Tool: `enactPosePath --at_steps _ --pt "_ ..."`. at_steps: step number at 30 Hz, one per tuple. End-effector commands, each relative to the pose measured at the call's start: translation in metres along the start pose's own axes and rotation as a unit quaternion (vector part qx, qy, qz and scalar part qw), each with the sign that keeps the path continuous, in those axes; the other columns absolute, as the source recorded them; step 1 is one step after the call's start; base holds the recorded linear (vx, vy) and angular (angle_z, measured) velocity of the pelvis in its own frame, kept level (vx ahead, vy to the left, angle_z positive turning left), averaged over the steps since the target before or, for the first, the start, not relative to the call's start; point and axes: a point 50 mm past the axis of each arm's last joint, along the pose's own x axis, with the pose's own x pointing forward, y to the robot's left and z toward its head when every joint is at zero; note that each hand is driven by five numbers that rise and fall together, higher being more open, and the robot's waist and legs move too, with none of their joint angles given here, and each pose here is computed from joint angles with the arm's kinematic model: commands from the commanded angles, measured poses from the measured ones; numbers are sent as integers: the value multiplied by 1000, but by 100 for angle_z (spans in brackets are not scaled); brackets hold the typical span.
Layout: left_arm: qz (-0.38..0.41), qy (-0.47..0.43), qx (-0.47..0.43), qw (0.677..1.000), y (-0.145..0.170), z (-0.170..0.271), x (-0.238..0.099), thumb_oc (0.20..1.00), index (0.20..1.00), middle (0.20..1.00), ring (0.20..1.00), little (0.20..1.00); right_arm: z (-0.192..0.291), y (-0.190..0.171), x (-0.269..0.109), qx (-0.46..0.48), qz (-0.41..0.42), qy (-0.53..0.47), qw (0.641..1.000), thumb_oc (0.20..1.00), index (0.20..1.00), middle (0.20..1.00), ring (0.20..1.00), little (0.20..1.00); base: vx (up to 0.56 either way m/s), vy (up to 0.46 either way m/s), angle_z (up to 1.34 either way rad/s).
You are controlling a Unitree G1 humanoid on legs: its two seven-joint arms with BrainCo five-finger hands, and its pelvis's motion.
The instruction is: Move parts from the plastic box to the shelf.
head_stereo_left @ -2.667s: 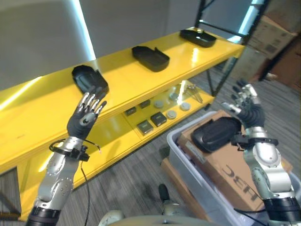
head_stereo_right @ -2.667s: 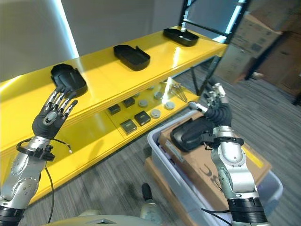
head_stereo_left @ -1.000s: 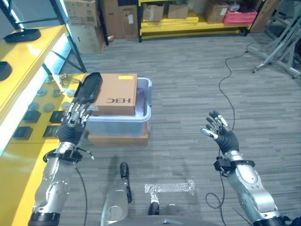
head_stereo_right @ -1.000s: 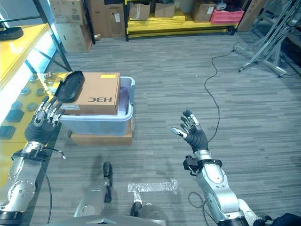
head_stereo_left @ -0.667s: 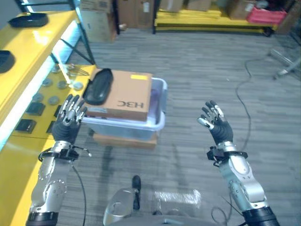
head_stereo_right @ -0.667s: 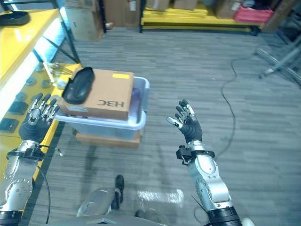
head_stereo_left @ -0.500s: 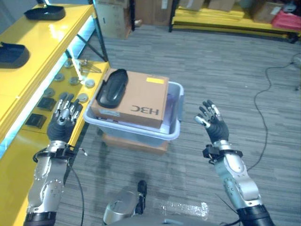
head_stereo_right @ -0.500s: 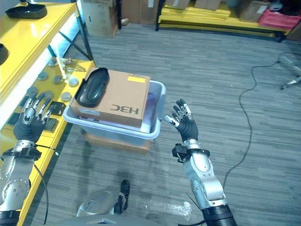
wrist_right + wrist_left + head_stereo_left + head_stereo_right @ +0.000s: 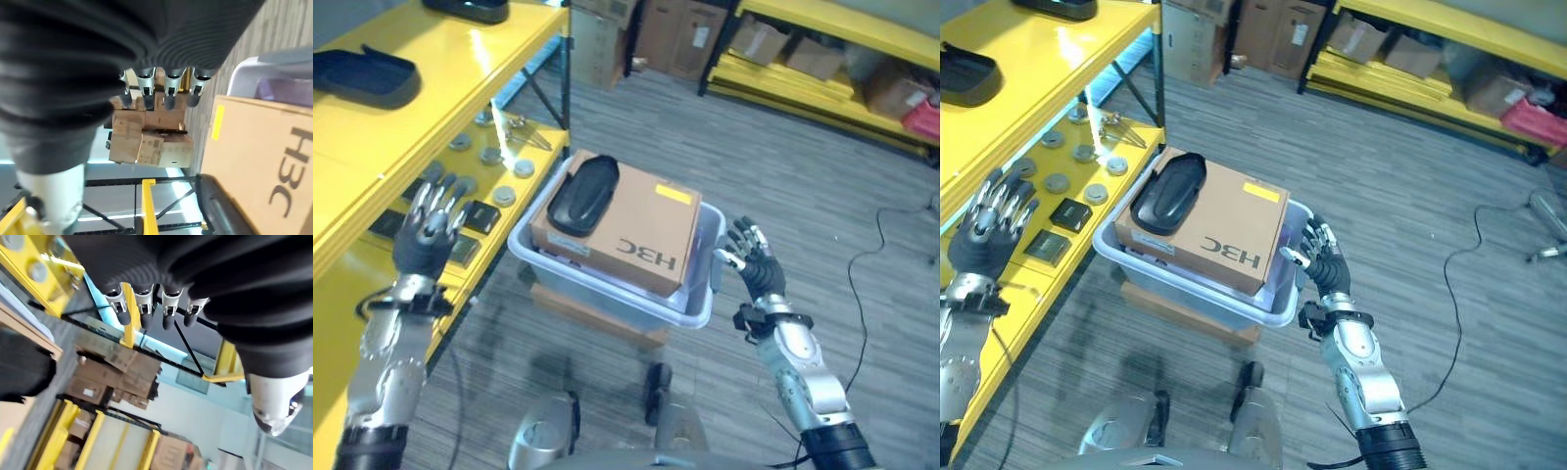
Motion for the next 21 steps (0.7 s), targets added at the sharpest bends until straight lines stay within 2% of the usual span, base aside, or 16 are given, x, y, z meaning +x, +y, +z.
enactPosePath --at_steps 1,13,21 --pt "-21 -63 -22 998 -19 10 2 1000 1000 1000 1000 1000 30 -7 2 -20 17 -58 998 1000 1000 1000 1000 1000 117 -148 -24" --pt "-28 -37 -24 999 -17 4 -7 1000 1000 1000 1000 1000 26 -10 6 -22 -3 -47 999 1000 1000 1000 1000 1000 23 -59 1" --pt "-5 -40 -28 999 -11 8 -8 1000 1000 1000 1000 1000 21 -14 4 -35 -36 -35 998 1000 1000 1000 1000 1000 -1 3 4"
